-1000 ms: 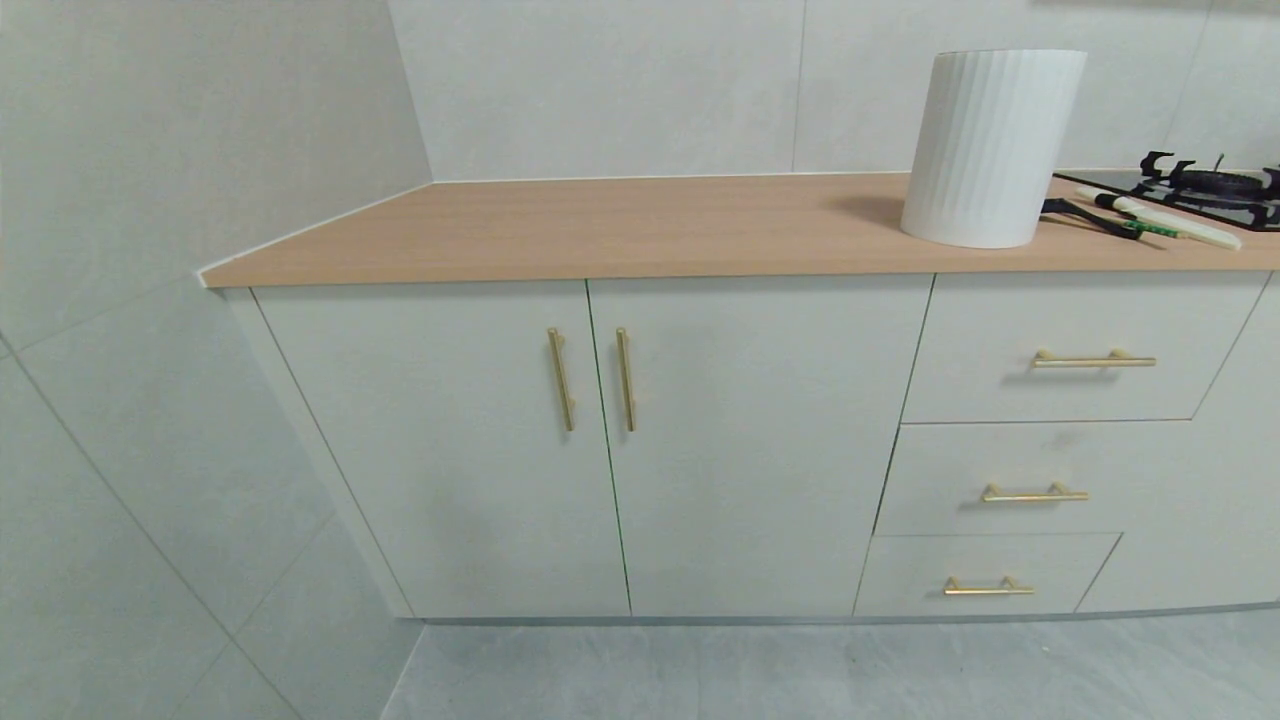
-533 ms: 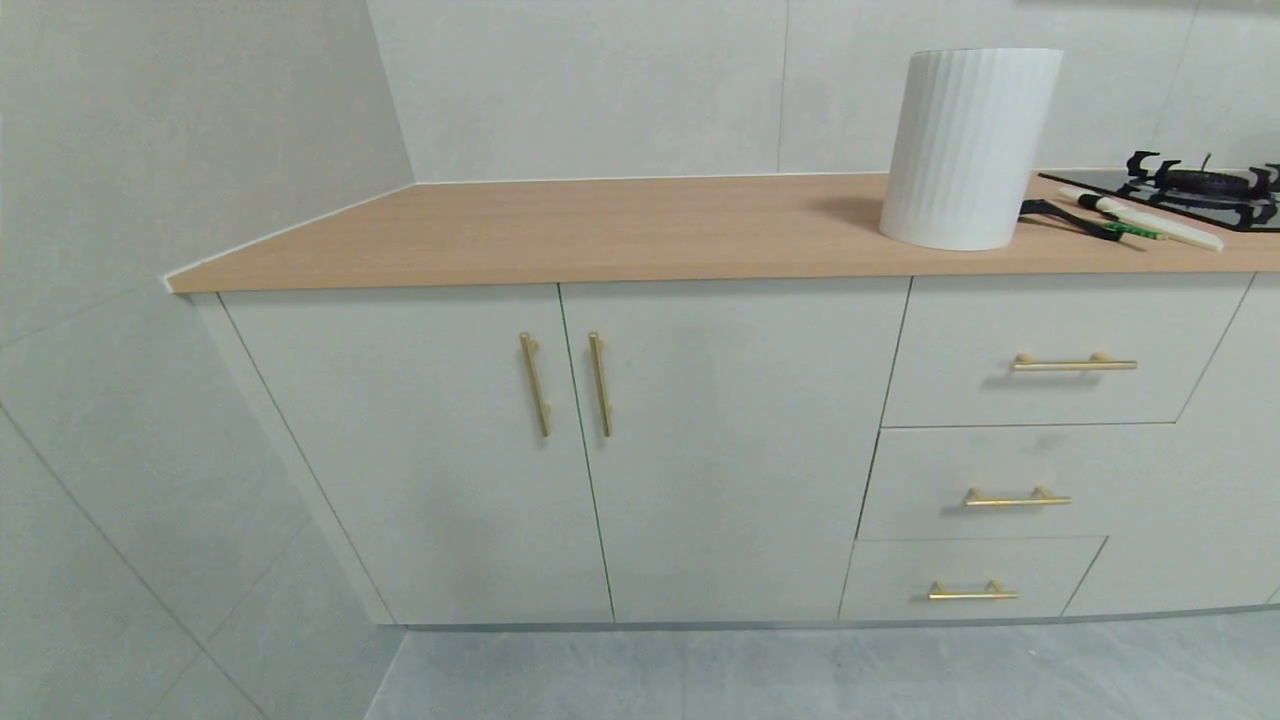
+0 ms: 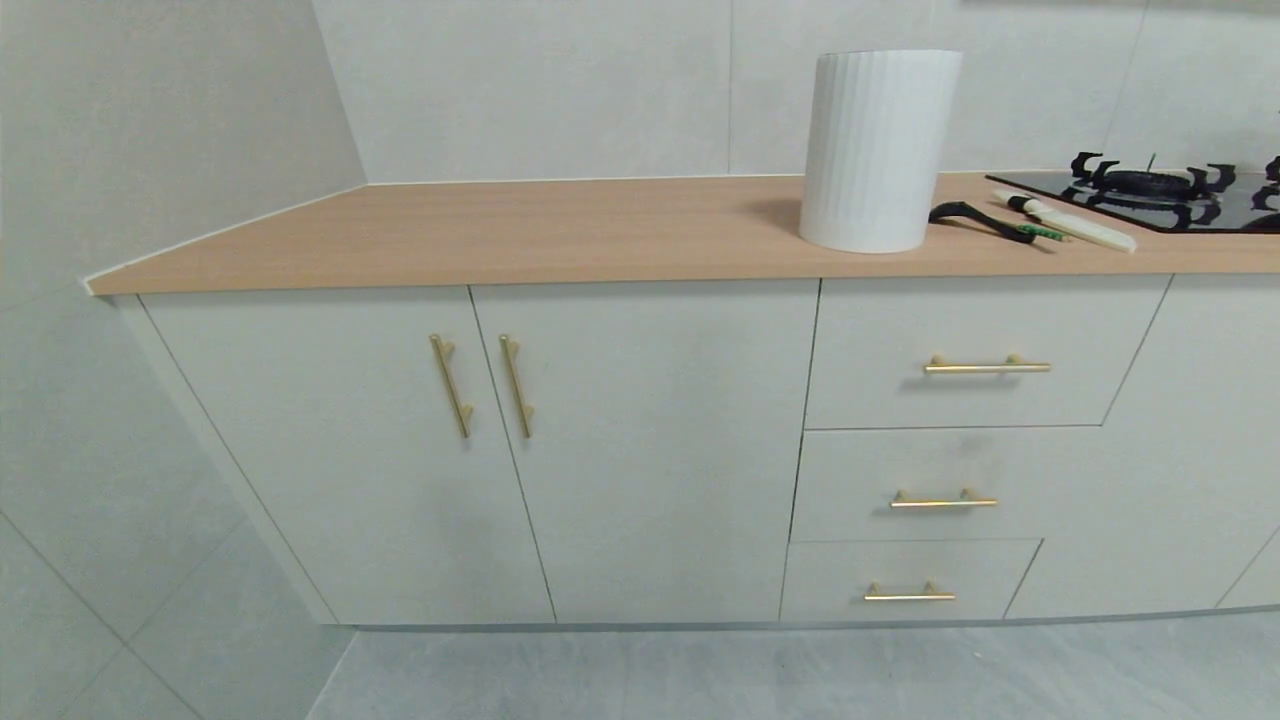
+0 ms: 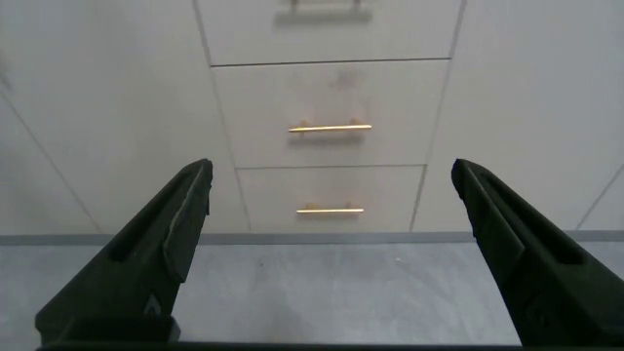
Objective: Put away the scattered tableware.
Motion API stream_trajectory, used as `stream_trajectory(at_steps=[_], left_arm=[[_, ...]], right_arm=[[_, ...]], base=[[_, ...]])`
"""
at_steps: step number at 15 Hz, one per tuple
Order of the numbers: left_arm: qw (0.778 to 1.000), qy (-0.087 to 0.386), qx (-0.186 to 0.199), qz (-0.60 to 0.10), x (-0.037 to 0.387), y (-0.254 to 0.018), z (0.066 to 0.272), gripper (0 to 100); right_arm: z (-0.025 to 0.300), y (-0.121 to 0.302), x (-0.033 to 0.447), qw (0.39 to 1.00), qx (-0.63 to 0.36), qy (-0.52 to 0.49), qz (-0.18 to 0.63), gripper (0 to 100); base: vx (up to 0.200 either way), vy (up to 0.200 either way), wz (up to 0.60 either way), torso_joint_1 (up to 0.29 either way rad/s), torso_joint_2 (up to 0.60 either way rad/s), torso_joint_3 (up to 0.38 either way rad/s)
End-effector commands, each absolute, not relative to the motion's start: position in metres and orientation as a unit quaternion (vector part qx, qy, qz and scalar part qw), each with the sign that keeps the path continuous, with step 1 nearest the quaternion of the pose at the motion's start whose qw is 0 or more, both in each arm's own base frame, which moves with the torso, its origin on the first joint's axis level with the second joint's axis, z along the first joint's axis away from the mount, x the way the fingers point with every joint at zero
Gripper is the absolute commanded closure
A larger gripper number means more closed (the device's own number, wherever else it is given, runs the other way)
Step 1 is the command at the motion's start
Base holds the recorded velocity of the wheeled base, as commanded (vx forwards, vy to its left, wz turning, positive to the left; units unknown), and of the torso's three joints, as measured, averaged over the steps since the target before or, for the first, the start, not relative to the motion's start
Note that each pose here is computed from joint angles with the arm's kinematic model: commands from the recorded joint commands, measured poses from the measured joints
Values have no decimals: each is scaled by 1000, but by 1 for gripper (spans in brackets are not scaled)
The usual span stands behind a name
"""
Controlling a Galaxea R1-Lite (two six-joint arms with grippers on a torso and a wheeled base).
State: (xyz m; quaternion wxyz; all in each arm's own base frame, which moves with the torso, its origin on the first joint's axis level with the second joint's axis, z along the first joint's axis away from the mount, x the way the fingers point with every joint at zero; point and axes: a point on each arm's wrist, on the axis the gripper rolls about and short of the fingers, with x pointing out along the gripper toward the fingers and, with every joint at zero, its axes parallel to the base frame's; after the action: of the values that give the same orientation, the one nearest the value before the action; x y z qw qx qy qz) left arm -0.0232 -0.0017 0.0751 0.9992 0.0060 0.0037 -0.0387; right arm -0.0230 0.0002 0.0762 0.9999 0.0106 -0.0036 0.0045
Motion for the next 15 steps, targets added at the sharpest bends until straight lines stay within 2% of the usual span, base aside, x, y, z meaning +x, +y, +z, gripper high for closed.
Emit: stream_trajectory(at_steps=[1,3,14,15], left_arm=[[999,4,6,-38,-23,-2,75,0],[999,4,7,-38,-23,-2,75,0],[999,4,7,-38,-23,-2,75,0],[999,5,7,-39,-23,-2,75,0]], right_arm=[[76,0,-23,1000,11,-3,5,0],[76,0,-23,1000,11,-3,5,0],[76,0,-23,1000,11,-2,5,0],[76,0,-23,1000,11,-2,5,0]], base=[[0,-200,0,-2,2,2],[0,-200,0,0,2,7],[0,0,0,0,0,0],[200,0,0,2,7,2]])
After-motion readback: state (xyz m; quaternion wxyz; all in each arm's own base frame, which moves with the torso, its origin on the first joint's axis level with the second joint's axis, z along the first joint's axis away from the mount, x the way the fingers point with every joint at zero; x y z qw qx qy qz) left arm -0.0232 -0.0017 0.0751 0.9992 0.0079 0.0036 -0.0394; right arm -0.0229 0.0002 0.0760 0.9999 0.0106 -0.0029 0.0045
